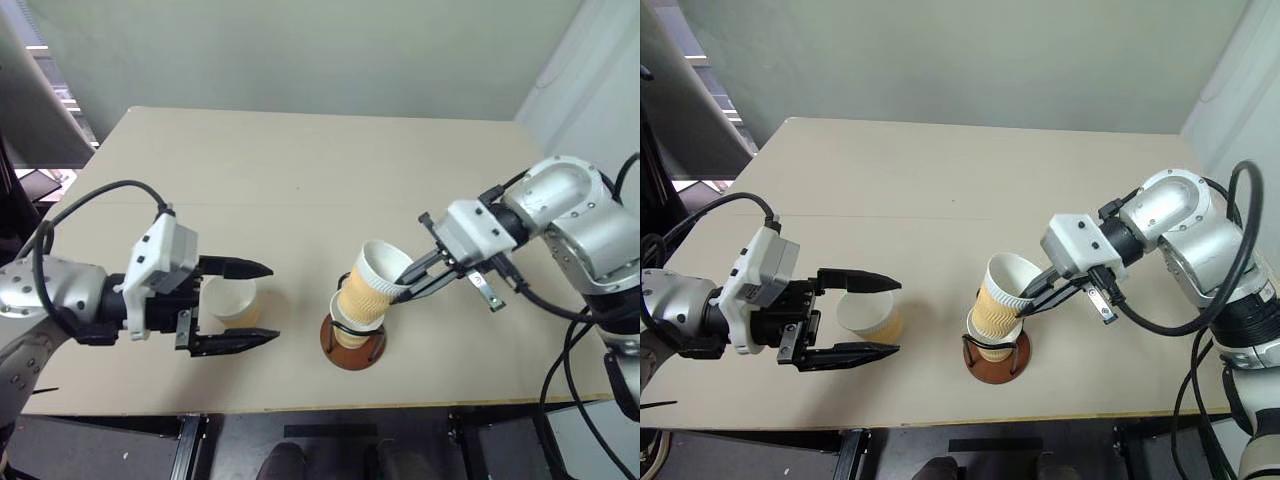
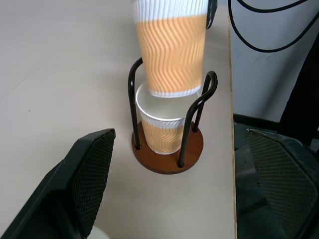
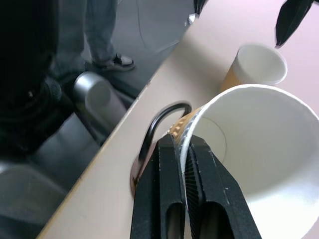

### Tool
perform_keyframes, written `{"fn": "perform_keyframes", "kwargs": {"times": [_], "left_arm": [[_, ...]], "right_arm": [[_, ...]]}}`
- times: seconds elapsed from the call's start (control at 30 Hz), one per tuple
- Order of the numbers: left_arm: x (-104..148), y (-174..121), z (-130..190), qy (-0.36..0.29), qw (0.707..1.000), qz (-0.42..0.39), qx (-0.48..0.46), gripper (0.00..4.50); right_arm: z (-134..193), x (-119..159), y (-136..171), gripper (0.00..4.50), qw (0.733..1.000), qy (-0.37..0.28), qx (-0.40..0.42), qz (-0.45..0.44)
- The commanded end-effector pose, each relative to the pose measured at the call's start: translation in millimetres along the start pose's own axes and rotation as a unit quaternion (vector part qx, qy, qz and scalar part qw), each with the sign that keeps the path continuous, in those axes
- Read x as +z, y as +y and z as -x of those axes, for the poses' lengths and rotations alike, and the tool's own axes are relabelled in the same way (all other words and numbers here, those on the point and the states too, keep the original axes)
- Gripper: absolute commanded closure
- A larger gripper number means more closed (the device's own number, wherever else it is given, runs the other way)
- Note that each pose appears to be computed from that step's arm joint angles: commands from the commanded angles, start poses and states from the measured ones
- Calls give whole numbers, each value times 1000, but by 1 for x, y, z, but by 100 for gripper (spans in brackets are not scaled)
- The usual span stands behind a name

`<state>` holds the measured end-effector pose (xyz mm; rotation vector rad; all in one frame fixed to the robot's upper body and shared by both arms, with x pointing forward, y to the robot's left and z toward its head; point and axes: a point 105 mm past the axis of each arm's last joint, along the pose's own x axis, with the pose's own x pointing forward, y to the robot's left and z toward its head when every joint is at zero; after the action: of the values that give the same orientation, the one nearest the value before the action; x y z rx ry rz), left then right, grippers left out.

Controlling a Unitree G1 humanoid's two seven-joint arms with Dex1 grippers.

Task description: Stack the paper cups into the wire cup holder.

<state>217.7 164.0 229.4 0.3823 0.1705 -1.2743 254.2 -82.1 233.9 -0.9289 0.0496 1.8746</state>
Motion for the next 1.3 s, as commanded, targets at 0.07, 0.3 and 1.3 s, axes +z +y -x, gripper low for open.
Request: {"fn": "perform_keyframes", "kwargs": {"times": [0.07, 0.3, 1.3], "left_arm": [[4, -2, 1, 5, 1000, -19, 4, 0], [4, -3, 2, 6, 1000, -21, 5, 0], [-77, 40, 16, 232, 970, -62, 44, 18]], "right_arm": [[0, -2, -1, 440, 1000, 11, -3, 15], [-3, 0, -2, 352, 1000, 15, -3, 27], [95, 42, 39, 1, 930, -217, -255, -152]]}}
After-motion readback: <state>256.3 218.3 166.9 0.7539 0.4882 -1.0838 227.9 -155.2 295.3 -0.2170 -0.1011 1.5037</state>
